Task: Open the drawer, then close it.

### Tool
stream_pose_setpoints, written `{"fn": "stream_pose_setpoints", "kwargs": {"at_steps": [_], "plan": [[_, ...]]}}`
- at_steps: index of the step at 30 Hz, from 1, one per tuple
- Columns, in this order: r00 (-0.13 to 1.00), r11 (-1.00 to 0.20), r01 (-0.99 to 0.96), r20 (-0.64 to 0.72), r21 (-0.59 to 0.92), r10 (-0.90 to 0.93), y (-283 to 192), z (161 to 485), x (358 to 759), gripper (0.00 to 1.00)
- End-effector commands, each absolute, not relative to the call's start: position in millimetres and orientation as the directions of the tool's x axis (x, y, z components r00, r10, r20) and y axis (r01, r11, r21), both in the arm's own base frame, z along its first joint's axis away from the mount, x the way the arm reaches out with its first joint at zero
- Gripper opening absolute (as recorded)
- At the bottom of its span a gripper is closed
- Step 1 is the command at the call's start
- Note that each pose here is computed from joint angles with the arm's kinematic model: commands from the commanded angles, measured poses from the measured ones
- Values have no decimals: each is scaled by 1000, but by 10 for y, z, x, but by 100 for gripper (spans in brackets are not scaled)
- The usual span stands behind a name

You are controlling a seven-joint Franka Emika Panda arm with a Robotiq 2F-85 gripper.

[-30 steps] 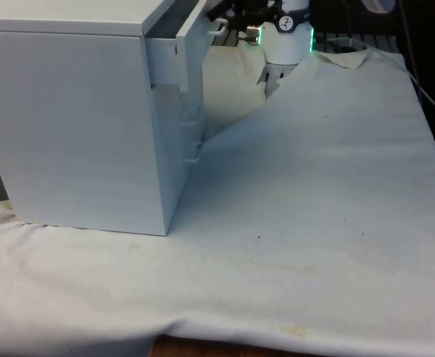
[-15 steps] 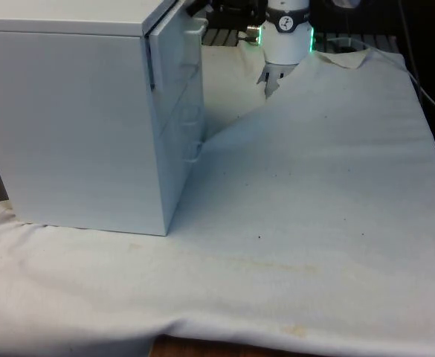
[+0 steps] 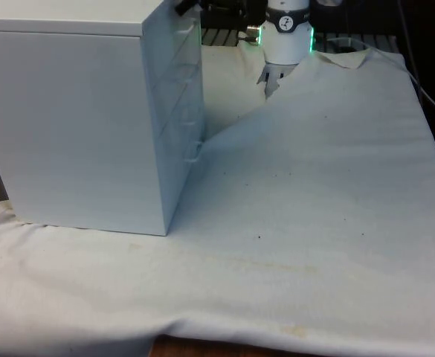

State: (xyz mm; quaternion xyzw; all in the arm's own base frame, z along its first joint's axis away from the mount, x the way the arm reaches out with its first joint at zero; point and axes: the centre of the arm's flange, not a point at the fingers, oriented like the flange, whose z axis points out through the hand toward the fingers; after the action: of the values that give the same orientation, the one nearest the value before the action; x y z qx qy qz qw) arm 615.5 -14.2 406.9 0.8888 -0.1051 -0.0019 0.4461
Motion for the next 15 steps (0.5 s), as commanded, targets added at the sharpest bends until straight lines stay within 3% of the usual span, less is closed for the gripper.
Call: {"fn": "stream_pose_setpoints", "kwargs": {"at_steps": [1, 15], "plan": [[979, -584, -183, 93, 791, -181, -84, 4088, 6156, 0], [982, -591, -178, 107, 787, -153, 281, 4140, 6166, 0]]}}
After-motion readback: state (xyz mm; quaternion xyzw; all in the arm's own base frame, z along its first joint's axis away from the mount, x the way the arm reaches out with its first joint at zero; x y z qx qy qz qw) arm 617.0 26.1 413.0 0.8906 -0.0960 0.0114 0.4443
